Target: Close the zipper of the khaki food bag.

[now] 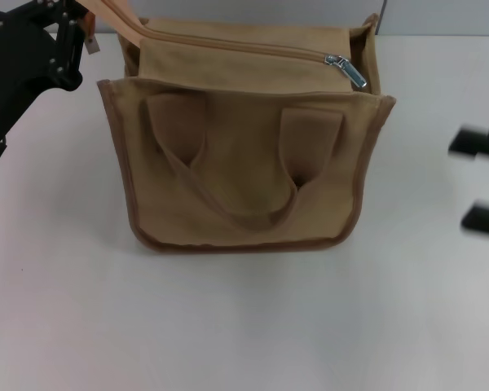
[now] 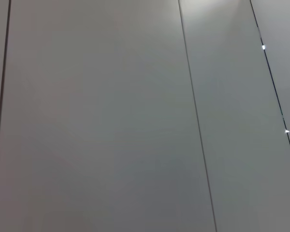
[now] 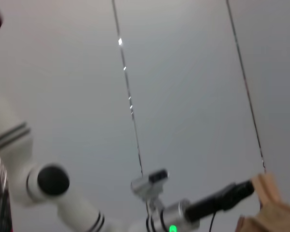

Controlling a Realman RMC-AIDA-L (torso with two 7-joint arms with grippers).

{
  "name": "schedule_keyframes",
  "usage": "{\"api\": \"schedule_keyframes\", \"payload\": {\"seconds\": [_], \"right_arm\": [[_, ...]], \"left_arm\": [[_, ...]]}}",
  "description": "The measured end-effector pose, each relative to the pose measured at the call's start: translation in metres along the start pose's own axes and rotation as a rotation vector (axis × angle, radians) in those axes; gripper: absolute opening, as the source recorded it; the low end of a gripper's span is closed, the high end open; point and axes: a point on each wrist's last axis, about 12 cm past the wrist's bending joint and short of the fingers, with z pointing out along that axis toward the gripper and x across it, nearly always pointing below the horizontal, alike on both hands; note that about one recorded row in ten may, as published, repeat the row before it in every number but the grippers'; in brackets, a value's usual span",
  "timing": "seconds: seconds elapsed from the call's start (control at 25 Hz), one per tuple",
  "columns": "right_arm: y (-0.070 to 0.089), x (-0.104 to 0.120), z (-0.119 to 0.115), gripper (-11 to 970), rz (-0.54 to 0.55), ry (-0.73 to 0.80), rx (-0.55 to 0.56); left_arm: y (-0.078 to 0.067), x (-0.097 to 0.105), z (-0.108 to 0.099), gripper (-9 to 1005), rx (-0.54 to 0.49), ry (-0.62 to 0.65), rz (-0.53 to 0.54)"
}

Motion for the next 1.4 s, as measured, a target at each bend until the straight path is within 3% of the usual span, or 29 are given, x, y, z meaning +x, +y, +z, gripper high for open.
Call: {"api": "schedule_keyframes", "payload": {"seconds": [0.16, 0.24, 0.48, 0.56, 0.68, 1.0, 1.04, 1.12, 1.2, 1.28, 1.4], "right_arm": [[0.015, 0.03, -0.004, 768, -0.089, 0.061, -0.009], [0.017, 0.037, -0.003, 768, -0.082, 0.078, -0.008], [0.016, 0.042, -0.003, 768, -0.071, 0.097, 0.0], [0.015, 0.042, -0.002, 768, -0.073, 0.098, 0.0], [0.013, 0.043, -0.002, 768, -0.076, 0.107, 0.011], [0.009, 0.042, 0.0, 768, -0.078, 0.114, 0.017], [0.009, 0.042, 0.0, 768, -0.078, 0.115, 0.016], [0.008, 0.042, 0.001, 768, -0.078, 0.116, 0.016], [0.007, 0.042, 0.002, 768, -0.074, 0.13, 0.008], [0.005, 0.044, 0.004, 768, -0.069, 0.148, 0.007], [0.002, 0.047, 0.007, 768, -0.057, 0.169, 0.007]], "left_arm": [[0.001, 0.001, 0.0, 57, 0.004, 0.018, -0.047], [0.001, 0.002, 0.0, 58, 0.001, 0.027, -0.08], [0.002, 0.0, -0.012, 59, -0.004, 0.036, -0.093], [0.009, -0.007, -0.017, 59, 0.053, 0.089, -0.065], [0.021, -0.023, -0.021, 238, 0.149, 0.201, -0.048], [0.039, -0.048, -0.022, 477, 0.248, 0.371, -0.071], [0.039, -0.048, -0.022, 546, 0.248, 0.371, -0.071], [0.045, -0.067, -0.022, 685, 0.361, 0.42, -0.123], [0.037, -0.078, -0.024, 743, 0.524, 0.42, -0.212], [0.025, -0.078, -0.027, 800, 0.624, 0.403, -0.286], [0.009, -0.065, -0.029, 829, 0.676, 0.4, -0.355]]}}
